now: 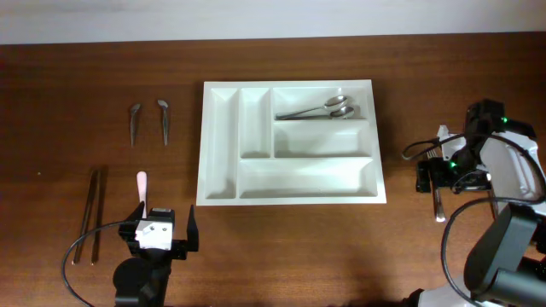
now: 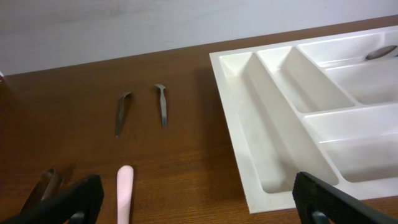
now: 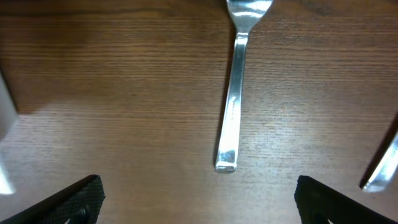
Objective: Pack container
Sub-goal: 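Move the right gripper right and lower it onto a silver fork handle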
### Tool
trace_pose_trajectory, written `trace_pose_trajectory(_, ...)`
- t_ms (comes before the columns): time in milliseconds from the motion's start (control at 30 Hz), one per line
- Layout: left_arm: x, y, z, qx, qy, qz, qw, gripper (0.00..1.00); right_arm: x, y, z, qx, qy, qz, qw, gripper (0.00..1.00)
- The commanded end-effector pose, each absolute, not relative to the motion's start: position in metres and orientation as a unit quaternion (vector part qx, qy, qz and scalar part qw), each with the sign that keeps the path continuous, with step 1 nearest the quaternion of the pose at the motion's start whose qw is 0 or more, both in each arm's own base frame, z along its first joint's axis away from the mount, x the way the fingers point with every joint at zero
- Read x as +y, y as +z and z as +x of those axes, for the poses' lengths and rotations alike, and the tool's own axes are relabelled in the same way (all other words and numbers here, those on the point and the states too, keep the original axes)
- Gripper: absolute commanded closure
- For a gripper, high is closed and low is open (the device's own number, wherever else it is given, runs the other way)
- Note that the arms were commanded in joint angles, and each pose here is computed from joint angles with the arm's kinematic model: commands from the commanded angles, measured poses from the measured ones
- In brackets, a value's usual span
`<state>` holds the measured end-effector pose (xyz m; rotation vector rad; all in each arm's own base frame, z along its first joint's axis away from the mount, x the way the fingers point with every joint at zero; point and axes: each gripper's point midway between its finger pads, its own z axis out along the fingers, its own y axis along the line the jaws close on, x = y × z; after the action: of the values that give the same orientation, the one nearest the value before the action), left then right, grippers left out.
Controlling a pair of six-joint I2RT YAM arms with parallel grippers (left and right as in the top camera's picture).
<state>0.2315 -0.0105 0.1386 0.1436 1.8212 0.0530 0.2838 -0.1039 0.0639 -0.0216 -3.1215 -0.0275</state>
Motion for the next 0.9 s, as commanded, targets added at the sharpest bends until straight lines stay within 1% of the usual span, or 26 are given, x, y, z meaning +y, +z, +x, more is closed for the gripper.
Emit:
trace_pose_trajectory(0, -0.008, 0.138, 0.231, 0.788, 0.03, 0.062, 0.611, 0.01, -0.103, 0.048, 0.281, -0.999, -0.032, -0.002, 0.026, 0.01)
trace_pose_trajectory(333, -0.008, 0.138, 0.231, 0.788, 0.03, 0.062, 0.611, 0.01, -0.112, 0.018, 0.296, -0.999, -0.025, 0.005, 0.028, 0.01)
trace_pose_trajectory(467, -0.008, 0.138, 0.231, 0.788, 0.03, 0.062, 0.611, 0.01, -0.118, 0.009, 0.295, -0.999, -0.007, 0.006, 0.041, 0.01)
trace_pose_trajectory(867, -0.008, 0.138, 0.231, 0.788, 0.03, 0.062, 0.611, 0.01, -0.117, -0.012, 0.294, -0.998, -0.018, 0.006, 0.059, 0.01)
